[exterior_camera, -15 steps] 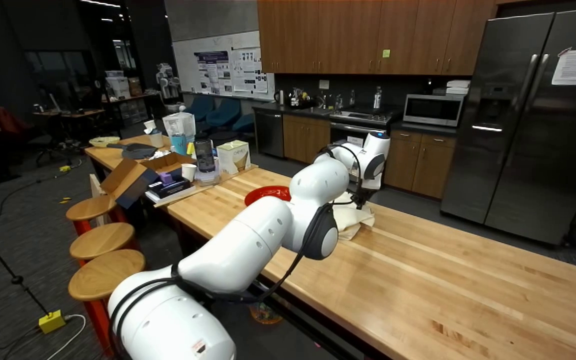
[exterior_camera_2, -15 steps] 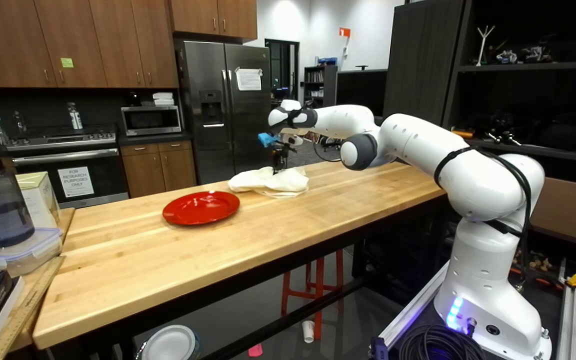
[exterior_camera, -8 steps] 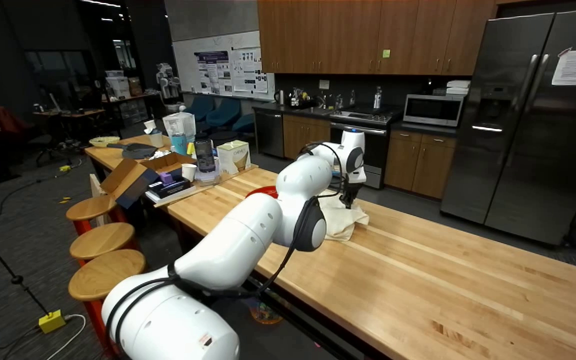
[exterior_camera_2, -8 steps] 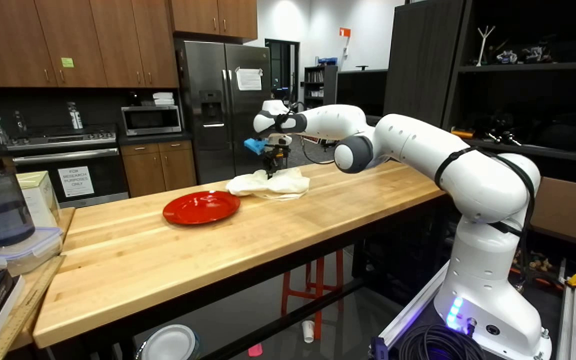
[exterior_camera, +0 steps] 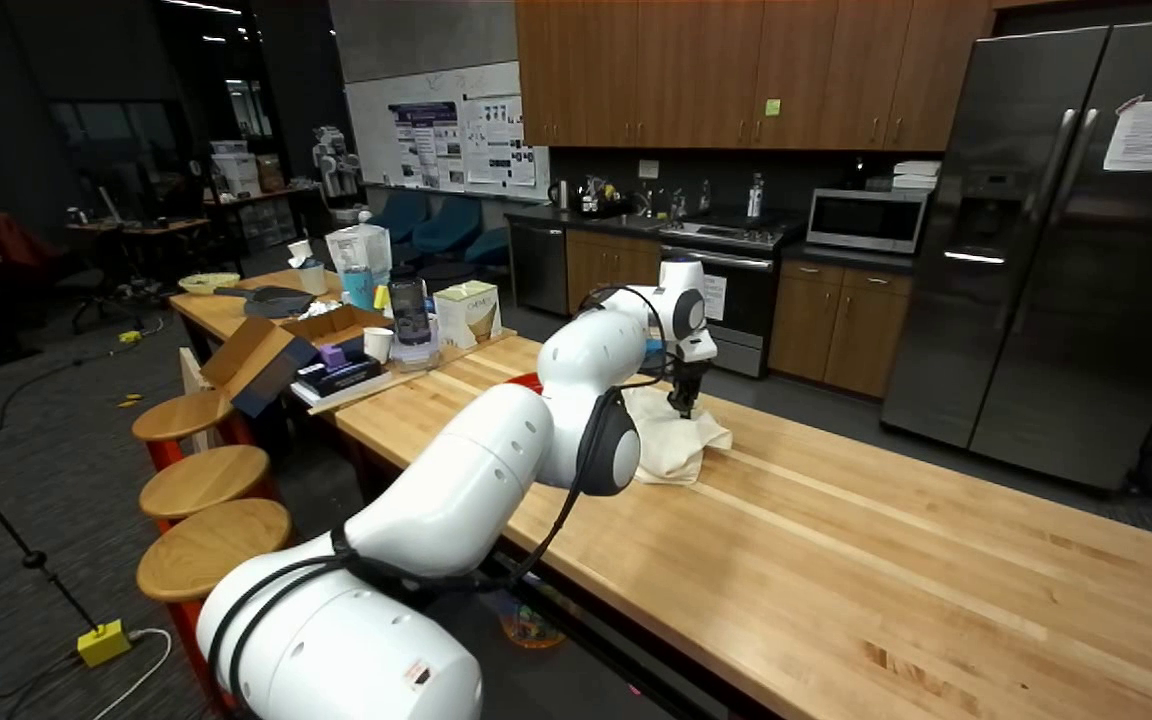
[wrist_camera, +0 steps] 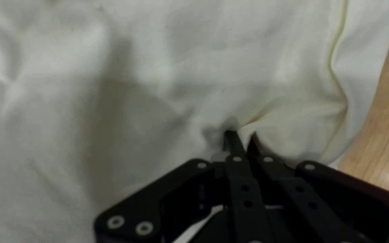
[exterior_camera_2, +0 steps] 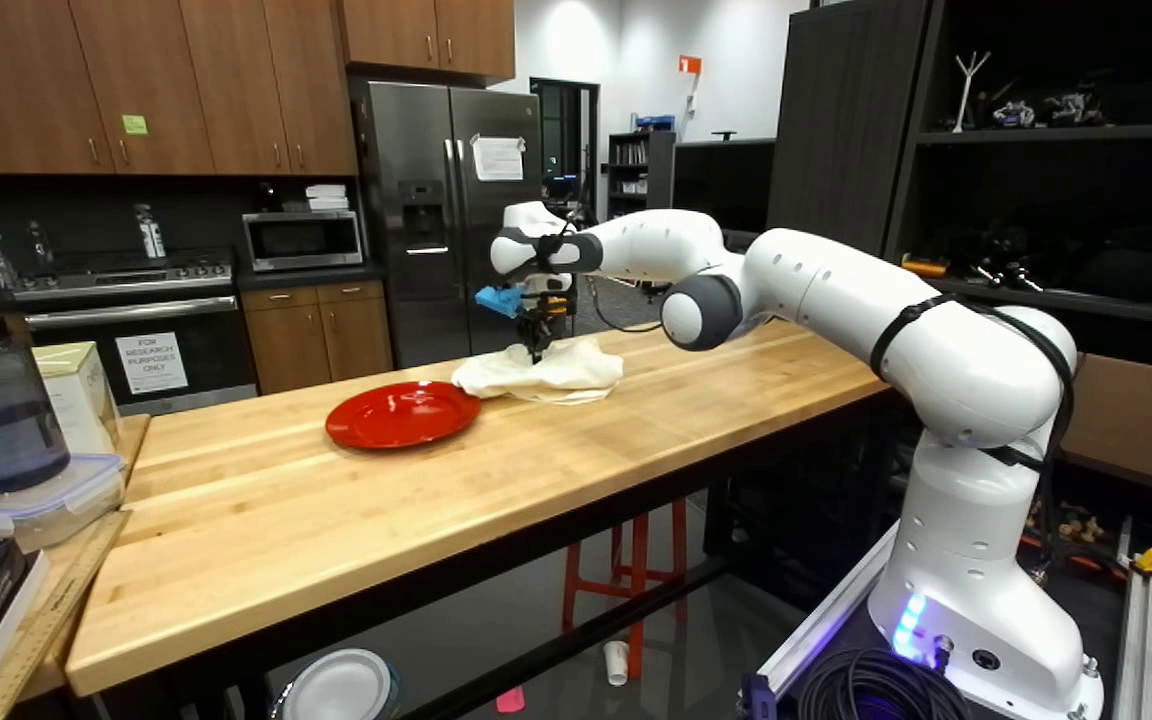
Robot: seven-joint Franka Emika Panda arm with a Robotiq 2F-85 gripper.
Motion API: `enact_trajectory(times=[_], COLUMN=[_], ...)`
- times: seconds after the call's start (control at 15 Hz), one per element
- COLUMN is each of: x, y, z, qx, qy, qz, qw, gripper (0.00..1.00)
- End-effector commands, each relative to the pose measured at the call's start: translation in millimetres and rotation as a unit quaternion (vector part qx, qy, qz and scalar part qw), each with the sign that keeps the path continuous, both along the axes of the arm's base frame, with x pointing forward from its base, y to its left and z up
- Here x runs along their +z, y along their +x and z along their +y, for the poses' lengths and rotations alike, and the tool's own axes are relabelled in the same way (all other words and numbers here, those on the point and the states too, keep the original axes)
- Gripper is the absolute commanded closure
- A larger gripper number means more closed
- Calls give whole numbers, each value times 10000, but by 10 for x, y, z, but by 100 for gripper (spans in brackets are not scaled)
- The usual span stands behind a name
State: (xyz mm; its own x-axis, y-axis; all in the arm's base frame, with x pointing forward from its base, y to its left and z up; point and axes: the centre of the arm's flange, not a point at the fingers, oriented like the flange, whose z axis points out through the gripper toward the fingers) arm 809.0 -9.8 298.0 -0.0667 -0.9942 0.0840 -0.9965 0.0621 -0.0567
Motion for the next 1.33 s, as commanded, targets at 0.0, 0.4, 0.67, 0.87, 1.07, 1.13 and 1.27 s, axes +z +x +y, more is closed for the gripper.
enact_trajectory(times=[0.0,0.4,0.67,0.87,1.07,1.13,1.27], x=[14,-28,29,122,212,249,332], y=[-273,-313,-203,-65,77,96,74], z=[146,411,587,653,633,630,689], qx=[302,518,586,503,147,52,36], qy=[-64,-123,-77,120,513,711,1070], qz=[174,302,-131,-545,-1065,-1233,-1470], qw=[9994,9981,9982,9972,9929,9898,9833], gripper=[99,99,99,99,99,99,99])
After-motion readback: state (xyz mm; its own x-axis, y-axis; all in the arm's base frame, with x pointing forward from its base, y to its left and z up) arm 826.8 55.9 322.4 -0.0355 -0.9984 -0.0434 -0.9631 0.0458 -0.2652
